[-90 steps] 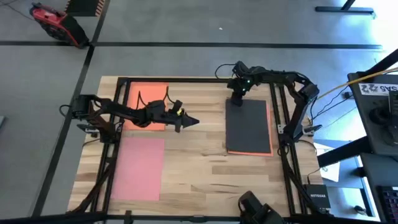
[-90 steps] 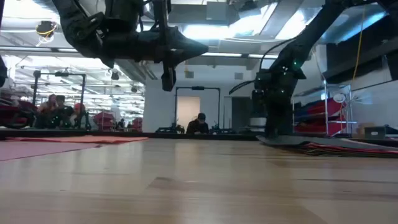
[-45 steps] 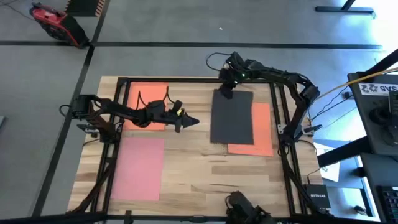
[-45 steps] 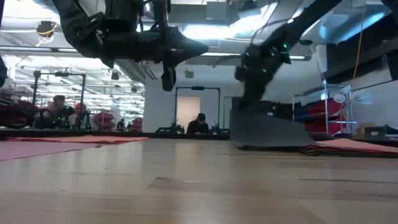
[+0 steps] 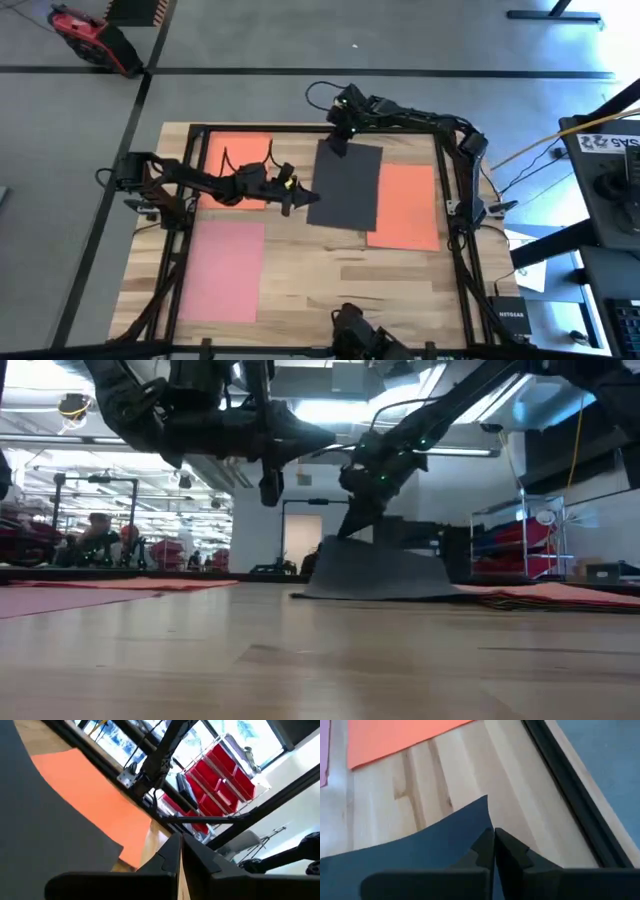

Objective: Organize paper
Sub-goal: Move the black color paper to the top center of the table

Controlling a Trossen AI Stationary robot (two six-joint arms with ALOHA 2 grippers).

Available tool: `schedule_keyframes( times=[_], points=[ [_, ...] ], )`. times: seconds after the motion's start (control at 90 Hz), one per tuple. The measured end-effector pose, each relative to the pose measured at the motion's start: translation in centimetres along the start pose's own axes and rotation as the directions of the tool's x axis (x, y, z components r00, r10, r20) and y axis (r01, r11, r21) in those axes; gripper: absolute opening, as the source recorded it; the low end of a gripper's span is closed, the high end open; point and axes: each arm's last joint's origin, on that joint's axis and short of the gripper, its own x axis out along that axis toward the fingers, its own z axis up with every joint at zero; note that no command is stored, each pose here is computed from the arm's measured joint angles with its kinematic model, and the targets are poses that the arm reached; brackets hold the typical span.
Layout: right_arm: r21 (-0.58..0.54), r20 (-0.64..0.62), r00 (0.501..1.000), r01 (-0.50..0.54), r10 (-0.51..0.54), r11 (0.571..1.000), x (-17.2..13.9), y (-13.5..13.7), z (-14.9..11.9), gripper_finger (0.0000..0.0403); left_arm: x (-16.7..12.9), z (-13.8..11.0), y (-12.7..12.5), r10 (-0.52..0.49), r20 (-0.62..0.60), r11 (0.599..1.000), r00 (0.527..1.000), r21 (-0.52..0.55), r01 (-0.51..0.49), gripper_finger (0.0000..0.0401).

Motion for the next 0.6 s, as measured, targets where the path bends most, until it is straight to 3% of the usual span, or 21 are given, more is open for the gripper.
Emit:
schedule_keyframes(
  times=[0.6],
  points=[
    [-0.060,0.092,0.989,-0.111,0.116,0.992,0.2,0.3,3.4,0.0009,0.7,-0.7,0.0,0.091,-0.103,0.996,0.990,0.023,-0.089,0.0000]
  ],
)
